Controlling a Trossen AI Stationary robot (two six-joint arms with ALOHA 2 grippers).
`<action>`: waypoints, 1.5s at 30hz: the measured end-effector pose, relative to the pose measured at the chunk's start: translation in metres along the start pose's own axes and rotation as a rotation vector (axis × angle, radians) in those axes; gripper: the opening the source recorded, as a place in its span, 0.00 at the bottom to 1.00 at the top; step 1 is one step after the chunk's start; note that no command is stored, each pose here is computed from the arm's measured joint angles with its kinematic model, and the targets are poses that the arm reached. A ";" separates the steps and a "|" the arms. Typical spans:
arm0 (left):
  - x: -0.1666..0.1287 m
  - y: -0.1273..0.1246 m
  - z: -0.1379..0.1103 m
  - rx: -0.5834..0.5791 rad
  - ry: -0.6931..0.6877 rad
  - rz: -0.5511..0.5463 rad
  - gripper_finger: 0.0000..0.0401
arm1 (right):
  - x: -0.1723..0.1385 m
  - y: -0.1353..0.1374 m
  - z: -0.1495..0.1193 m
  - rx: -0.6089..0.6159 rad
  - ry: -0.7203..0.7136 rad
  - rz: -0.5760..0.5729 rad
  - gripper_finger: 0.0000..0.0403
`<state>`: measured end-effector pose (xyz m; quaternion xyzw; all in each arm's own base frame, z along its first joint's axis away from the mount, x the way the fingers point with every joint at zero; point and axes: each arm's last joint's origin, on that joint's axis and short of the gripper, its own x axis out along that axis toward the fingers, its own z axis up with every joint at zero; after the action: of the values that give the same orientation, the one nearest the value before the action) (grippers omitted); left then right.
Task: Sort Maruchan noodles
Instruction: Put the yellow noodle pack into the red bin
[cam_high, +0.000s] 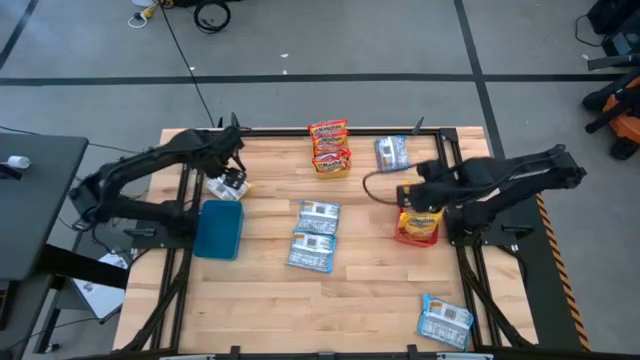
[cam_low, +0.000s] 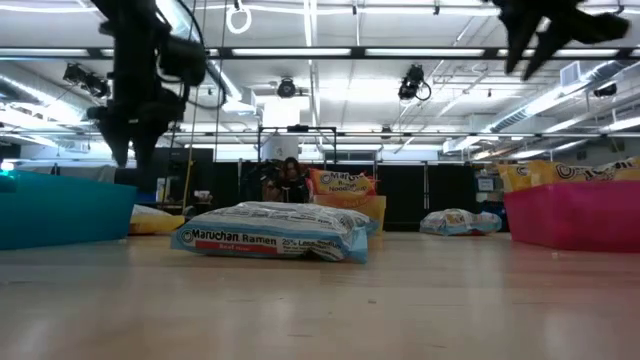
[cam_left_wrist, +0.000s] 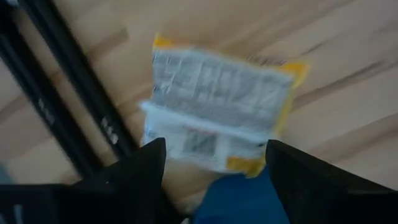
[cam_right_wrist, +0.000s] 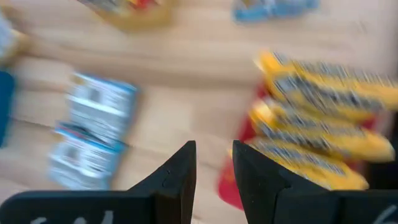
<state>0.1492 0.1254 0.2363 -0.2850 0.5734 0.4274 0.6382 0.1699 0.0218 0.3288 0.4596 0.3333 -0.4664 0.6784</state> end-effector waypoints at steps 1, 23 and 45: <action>0.005 0.000 0.001 0.012 0.042 0.018 0.69 | -0.005 0.003 0.005 -0.015 -0.020 0.029 0.27; 0.086 -0.045 0.053 -0.062 0.057 -0.170 0.64 | -0.019 0.018 0.059 -0.377 -0.085 0.164 0.27; 0.069 -0.069 0.026 1.050 -0.156 -0.022 0.64 | -0.020 0.018 0.057 -0.362 -0.093 0.164 0.27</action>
<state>0.2202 0.1304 0.1646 0.0994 0.6582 0.0963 0.7400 0.1816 -0.0225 0.3721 0.3337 0.3414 -0.3628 0.8003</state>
